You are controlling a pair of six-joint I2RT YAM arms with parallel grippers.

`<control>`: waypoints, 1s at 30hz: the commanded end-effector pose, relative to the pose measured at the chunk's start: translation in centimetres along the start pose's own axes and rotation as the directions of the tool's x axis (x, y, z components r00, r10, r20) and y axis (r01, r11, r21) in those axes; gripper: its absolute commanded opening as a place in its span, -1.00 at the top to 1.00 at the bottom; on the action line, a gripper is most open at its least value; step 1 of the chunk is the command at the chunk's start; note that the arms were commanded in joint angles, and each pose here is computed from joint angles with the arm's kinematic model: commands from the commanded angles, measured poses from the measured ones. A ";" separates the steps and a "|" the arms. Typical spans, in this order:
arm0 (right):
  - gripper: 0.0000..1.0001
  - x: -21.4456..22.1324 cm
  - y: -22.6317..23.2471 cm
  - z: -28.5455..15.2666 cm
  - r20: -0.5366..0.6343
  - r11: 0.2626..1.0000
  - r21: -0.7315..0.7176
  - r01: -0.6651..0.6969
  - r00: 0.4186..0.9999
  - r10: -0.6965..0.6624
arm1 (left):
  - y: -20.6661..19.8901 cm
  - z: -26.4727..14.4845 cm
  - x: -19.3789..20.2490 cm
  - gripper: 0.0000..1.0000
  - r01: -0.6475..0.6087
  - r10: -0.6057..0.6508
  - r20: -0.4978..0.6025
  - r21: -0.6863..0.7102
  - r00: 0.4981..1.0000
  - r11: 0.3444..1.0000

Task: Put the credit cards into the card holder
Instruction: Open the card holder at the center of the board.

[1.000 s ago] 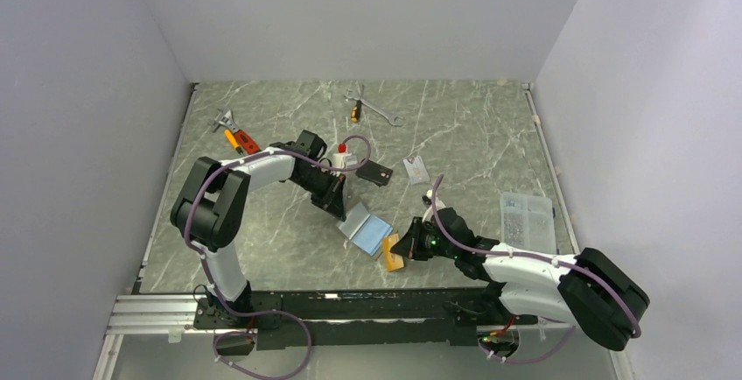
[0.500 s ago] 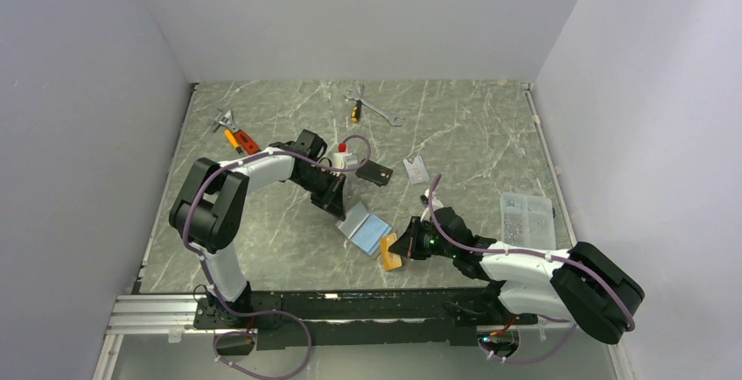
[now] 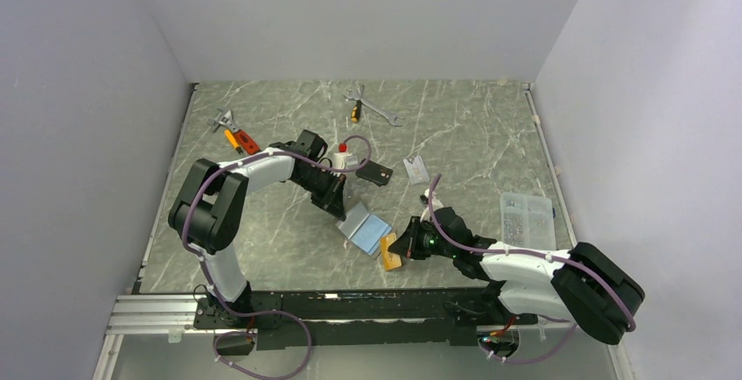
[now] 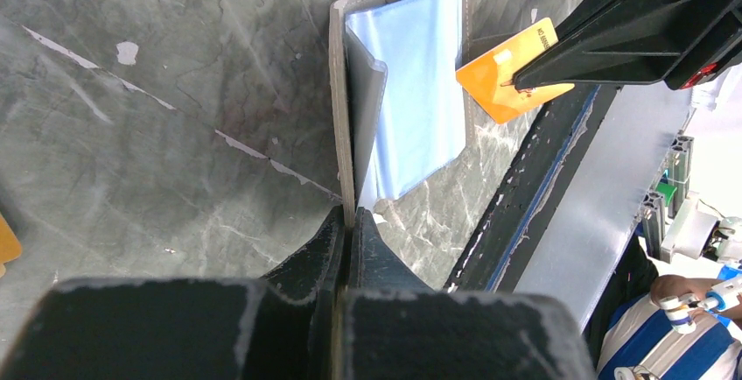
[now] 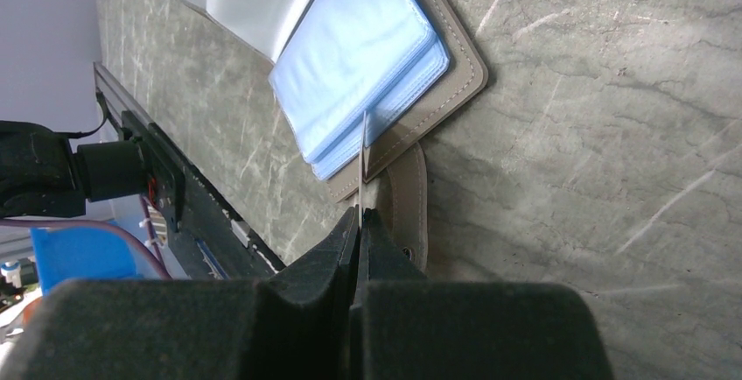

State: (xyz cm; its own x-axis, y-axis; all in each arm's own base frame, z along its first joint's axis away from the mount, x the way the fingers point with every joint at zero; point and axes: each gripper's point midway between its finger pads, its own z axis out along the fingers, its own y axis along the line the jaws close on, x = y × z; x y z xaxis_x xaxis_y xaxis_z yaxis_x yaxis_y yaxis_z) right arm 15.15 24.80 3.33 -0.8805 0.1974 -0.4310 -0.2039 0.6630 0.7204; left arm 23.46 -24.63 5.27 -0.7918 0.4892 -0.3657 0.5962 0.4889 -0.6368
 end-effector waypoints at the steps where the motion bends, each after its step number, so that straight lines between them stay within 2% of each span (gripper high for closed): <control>1: 1.00 -2.0 2.1 0.0 0.065 0.997 -0.062 0.035 0.997 -0.031 | -0.9 -0.7 -0.7 1.00 -0.056 0.056 0.031 0.000 0.998 0.998; 30: 1.00 -4.5 5.6 0.6 0.100 0.986 -0.133 0.096 0.992 -0.083 | -1.3 -0.8 -0.9 1.00 -0.064 0.064 0.035 0.003 0.997 0.998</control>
State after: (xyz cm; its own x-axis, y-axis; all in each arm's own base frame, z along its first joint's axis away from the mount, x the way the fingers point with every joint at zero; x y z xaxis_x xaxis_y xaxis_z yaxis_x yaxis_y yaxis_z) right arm 16.58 26.33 5.44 -0.8584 0.1971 -0.4735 -0.2578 0.6323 0.7306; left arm 23.39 -24.74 5.51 -0.7844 0.4940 -0.3751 0.6069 0.4865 -0.6285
